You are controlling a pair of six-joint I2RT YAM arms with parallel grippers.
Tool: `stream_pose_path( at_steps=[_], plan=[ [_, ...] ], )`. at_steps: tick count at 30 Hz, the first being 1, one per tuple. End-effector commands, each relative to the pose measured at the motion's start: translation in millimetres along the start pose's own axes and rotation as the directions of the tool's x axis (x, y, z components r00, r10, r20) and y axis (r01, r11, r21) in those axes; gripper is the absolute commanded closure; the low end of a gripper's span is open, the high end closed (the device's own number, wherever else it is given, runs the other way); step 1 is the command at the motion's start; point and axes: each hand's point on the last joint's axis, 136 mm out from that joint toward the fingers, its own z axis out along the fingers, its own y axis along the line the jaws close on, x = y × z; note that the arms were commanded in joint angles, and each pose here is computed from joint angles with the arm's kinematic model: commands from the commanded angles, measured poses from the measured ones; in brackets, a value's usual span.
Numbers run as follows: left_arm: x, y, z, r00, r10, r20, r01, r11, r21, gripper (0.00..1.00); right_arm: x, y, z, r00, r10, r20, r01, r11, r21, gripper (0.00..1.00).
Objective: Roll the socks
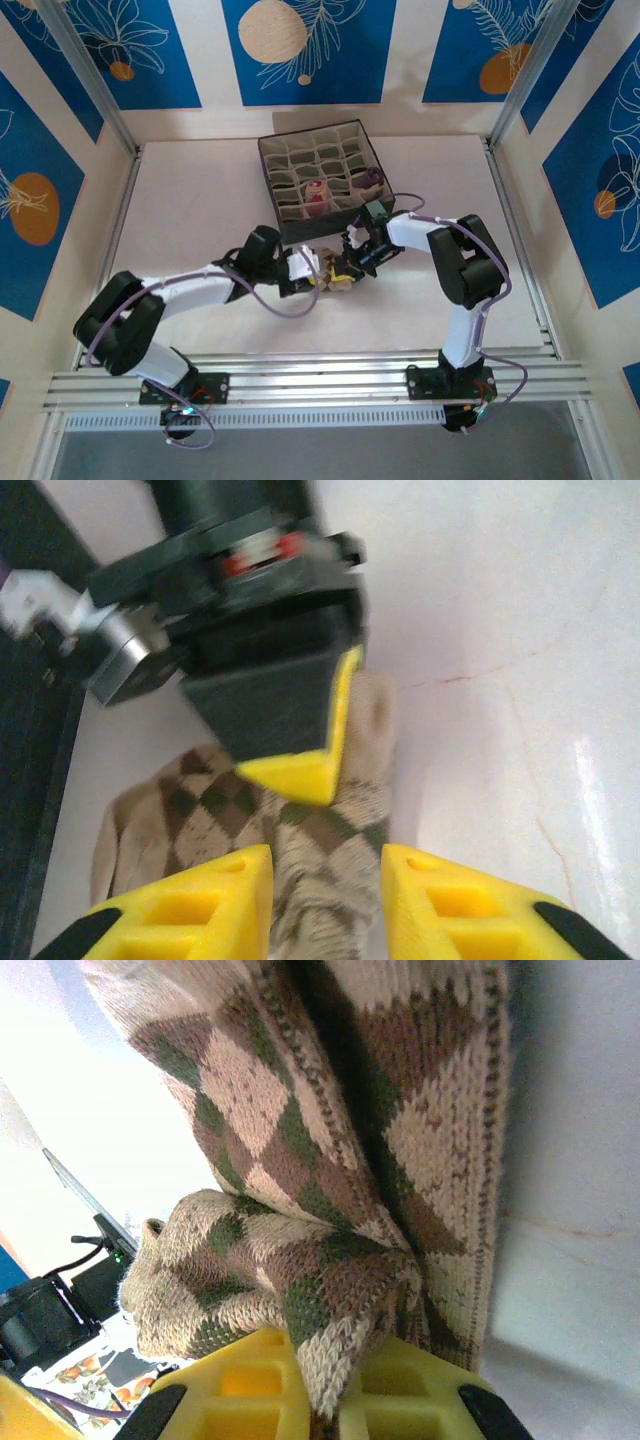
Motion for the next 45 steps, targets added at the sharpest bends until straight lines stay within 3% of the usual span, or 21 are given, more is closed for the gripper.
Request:
stream_pose_path(
  at_steps=[1,7,14,18,21,23,25,31,35,38,45],
  plan=[
    [3.3,-3.2,8.1,0.963,0.251,-0.097,-0.26,0.959,-0.108,0.65,14.6,-45.8,12.8,0.994,0.094,-0.046,-0.084,0.979,0.184,1.0],
    [18.8,-9.8,35.1,0.91,0.343,-0.232,-0.375,0.921,-0.11,0.6,15.4,-40.8,12.5,0.994,0.091,-0.061,-0.079,0.981,0.175,1.0],
    [41.7,0.4,58.4,0.891,0.31,-0.331,-0.367,0.922,-0.124,0.58,24.7,-31.6,10.5,0.994,0.085,-0.076,-0.074,0.988,0.136,1.0],
    [57.4,-1.3,64.0,0.881,0.29,-0.375,-0.352,0.929,-0.11,0.73,31.9,-12.7,2.3,0.996,0.054,-0.065,-0.05,0.997,0.055,0.93],
    [60.0,-5.8,65.7,0.892,0.271,-0.361,-0.322,0.942,-0.09,0.89,37.7,3.5,-6.1,0.997,0.027,-0.07,-0.028,1.0,-0.013,0.83],
    [61.8,-11.1,66.0,0.904,0.251,-0.347,-0.284,0.958,-0.046,1.0,41.7,13.5,-11.5,0.997,0.005,-0.077,-0.009,0.999,-0.051,0.74],
    [62.0,-16.5,64.4,0.926,0.197,-0.323,-0.207,0.978,0.003,1.0,46.5,21.8,-18.0,0.996,-0.01,-0.085,0.003,0.997,-0.081,0.68],
    [65.0,-17.9,55.4,0.959,-0.024,-0.284,0.053,0.994,0.096,1.0,44.9,24.7,-49.9,1.0,-0.009,-0.011,0.008,0.995,-0.097,0.61],
    [64.9,-15.6,50.8,0.944,-0.166,-0.285,0.219,0.962,0.165,1.0,26.0,12.9,-74.1,0.996,0.002,0.088,0.0,1.0,-0.03,0.6],
    [64.0,-12.3,51.2,0.931,-0.21,-0.299,0.274,0.943,0.189,1.0,6.1,17.6,-79.7,0.991,-0.029,0.127,0.03,1.0,-0.005,0.6],
    [56.4,1.2,55.9,0.906,-0.289,-0.31,0.356,0.915,0.187,1.0,-19.6,24.9,-52.3,0.985,-0.105,0.139,0.106,0.994,-0.003,0.56]
  ],
)
